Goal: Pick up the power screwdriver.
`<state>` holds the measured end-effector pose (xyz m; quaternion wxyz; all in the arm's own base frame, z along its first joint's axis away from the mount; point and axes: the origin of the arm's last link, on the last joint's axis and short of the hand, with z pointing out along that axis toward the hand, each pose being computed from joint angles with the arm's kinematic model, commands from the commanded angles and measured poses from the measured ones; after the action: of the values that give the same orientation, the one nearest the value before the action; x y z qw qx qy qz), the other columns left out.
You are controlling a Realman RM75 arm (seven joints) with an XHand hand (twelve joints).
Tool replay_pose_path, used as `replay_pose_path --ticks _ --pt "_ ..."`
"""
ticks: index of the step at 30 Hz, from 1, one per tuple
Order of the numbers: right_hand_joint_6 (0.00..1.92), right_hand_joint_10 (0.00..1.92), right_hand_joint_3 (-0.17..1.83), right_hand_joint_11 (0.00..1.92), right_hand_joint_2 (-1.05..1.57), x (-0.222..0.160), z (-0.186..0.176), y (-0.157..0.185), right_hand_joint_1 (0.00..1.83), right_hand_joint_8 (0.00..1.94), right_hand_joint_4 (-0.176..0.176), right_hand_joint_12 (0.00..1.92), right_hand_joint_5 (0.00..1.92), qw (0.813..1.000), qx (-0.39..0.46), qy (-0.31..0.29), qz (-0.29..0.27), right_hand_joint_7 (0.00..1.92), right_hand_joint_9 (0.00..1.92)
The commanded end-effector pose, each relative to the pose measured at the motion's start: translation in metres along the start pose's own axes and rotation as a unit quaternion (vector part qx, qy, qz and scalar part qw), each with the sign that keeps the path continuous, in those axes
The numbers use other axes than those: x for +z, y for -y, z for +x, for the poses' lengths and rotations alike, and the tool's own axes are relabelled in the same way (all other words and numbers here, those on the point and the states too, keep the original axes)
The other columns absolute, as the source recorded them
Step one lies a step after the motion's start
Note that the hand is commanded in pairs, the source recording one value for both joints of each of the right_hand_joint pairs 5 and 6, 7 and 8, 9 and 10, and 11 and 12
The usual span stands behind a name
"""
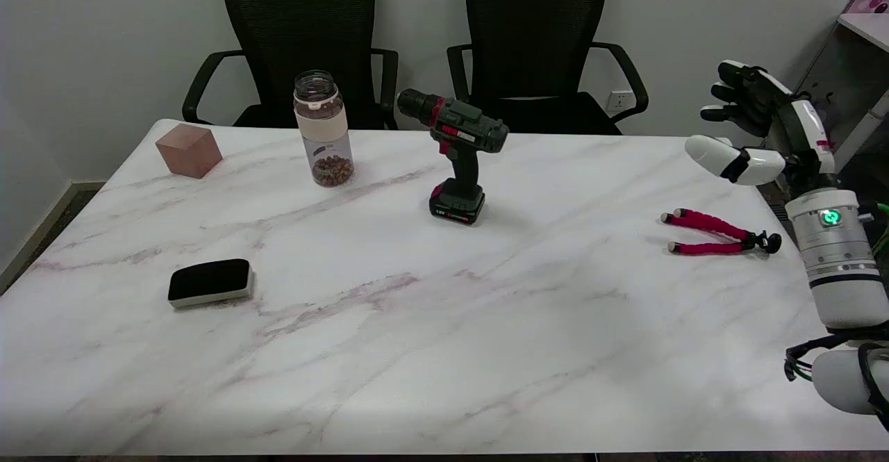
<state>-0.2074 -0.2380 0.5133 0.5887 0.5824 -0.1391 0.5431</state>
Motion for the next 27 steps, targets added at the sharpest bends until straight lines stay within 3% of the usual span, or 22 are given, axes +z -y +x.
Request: replay_pose_path --ticks 1,11,17,20,27 --pt "0.35 0.42 0.74 0.61 0.07 -0.023 0.003 0.002 0.91 0.35 -0.122 0.61 0.35 1.0 -0.018 0.017 0.013 0.35 0.42" --pt "0.35 0.39 0.73 0.59 0.03 -0.029 -0.01 -0.007 0.91 0.35 -0.1 0.59 0.35 0.999 -0.012 0.042 -0.014 0.35 0.39" --pt "0.28 0.34 0.71 0.53 -0.05 -0.023 -0.06 -0.014 0.91 0.28 -0.055 0.53 0.28 0.992 0.007 0.117 -0.041 0.28 0.34" --pt "0.14 0.31 0.67 0.47 -0.09 -0.021 -0.082 -0.021 0.91 0.14 -0.026 0.47 0.14 0.988 0.017 0.137 -0.064 0.14 0.31" --pt "0.02 0.27 0.67 0.36 -0.18 -0.018 -0.128 -0.034 0.88 0.02 -0.002 0.36 0.02 0.986 0.041 0.145 -0.077 0.02 0.27"
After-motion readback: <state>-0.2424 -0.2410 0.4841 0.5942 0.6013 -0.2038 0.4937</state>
